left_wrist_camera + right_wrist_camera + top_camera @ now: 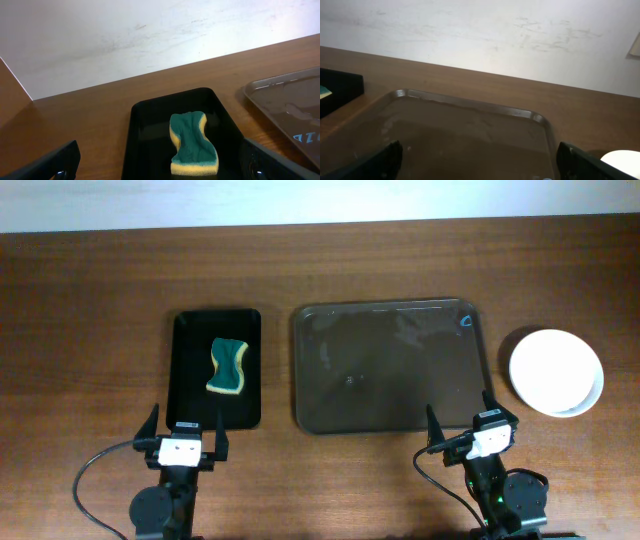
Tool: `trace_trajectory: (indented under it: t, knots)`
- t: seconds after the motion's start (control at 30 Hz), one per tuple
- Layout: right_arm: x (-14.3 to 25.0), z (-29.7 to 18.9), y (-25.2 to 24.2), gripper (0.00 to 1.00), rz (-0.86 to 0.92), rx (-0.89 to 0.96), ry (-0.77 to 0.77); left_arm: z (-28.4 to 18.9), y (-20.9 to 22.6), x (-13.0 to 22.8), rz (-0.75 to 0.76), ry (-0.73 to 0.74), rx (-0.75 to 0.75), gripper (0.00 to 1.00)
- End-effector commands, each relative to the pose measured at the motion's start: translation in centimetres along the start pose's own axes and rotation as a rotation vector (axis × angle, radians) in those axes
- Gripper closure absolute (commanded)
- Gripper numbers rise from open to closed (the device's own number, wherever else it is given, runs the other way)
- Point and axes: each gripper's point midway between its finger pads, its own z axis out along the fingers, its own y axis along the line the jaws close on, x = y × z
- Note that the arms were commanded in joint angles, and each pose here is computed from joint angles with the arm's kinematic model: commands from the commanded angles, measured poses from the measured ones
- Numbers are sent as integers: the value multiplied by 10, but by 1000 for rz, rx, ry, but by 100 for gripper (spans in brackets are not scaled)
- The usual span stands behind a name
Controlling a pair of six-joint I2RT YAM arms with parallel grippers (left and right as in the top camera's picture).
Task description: Clean dirty plates on tray and stack at the side
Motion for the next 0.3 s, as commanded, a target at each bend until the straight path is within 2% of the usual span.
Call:
trace_trajectory:
  t: [0.0,0.27]
  knots:
    - [2,0,1,1,-3,1,2,0,2,2,15,2,-11,0]
    - [2,0,1,1,-4,1,2,0,2,2,16,2,-11,0]
